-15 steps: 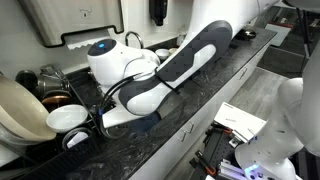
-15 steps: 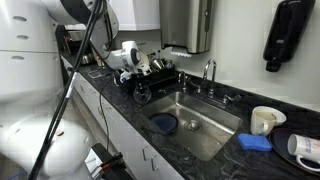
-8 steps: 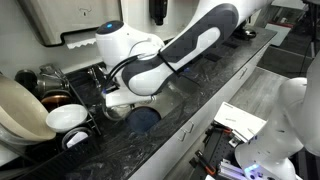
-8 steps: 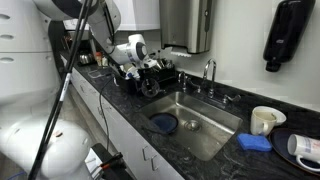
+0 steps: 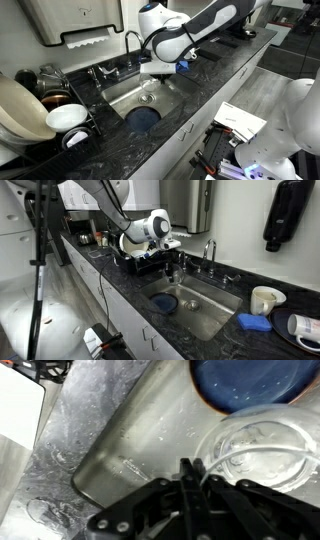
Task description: Move the glass cup to the right side of the counter.
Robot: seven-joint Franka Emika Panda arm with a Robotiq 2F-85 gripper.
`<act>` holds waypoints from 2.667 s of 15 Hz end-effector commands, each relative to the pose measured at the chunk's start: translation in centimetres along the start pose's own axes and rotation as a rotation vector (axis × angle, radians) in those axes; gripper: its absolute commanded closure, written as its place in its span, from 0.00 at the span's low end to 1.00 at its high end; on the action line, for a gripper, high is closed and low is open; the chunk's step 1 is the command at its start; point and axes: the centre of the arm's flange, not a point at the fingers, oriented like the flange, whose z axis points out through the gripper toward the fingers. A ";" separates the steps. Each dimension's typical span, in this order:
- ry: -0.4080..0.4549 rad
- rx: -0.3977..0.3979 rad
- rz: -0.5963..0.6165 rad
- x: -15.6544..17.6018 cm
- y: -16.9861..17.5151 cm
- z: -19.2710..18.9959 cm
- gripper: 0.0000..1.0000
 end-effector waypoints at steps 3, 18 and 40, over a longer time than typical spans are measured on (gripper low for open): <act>-0.102 -0.059 0.136 6.5 6.2 3.0 0.99; -0.107 -0.182 0.478 13.7 8.9 5.0 0.99; -0.628 -0.617 1.286 36.4 21.1 17.6 0.99</act>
